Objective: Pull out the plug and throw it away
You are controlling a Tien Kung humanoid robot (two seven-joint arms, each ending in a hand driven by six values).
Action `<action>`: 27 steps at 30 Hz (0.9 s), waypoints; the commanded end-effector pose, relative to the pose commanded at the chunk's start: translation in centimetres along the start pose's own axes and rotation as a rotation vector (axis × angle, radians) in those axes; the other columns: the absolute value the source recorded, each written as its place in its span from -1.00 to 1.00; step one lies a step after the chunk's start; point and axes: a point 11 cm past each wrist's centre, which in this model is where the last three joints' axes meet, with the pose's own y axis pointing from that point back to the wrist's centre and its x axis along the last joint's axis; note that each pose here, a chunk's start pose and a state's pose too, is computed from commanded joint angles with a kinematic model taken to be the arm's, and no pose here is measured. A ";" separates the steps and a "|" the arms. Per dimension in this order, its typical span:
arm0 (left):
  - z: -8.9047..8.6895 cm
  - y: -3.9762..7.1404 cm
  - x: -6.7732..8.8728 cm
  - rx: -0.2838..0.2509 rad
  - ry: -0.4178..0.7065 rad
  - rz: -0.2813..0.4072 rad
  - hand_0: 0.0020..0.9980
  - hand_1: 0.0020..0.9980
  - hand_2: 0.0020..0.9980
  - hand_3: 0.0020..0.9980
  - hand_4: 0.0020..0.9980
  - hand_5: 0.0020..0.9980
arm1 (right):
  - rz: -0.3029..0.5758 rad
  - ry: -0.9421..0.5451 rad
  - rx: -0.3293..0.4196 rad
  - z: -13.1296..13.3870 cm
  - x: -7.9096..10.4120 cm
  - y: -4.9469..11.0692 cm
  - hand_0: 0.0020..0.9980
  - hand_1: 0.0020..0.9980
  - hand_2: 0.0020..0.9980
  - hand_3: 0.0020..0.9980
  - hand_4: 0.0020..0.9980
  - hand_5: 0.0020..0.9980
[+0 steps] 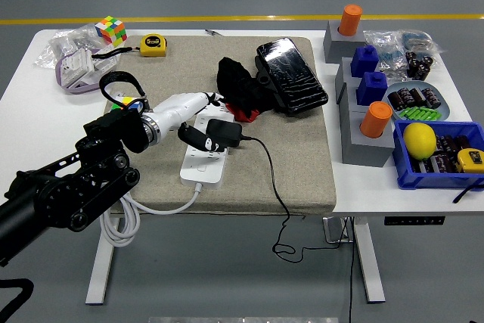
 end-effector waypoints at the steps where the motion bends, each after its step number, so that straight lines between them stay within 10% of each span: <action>1: 0.3 -0.2 -0.1 -0.003 -0.003 -0.003 0.48 0.62 0.69 0.71 1.00 -0.47 | 0.000 0.000 0.000 0.0 0.0 0.0 0.08 0.24 0.35 0.17 0.96 0.05; 16: 0.9 -1.6 -0.3 0.018 -0.048 -0.030 0.22 0.45 0.46 0.56 1.00 -0.47 | -0.001 0.001 -0.002 0.1 0.0 0.0 0.08 0.24 0.35 0.18 0.96 0.05; 17: 0.9 -1.6 -0.4 0.018 -0.046 -0.029 0.09 0.31 0.17 0.27 0.75 -0.80 | -0.001 0.001 -0.002 0.1 0.0 0.0 0.08 0.24 0.34 0.18 0.96 0.05; 27: 1.2 -1.9 -0.6 -0.013 -0.033 -0.027 -0.10 0.10 0.05 0.12 0.60 -1.00 | -0.001 0.002 0.000 0.0 0.0 0.0 0.08 0.24 0.35 0.18 0.96 0.05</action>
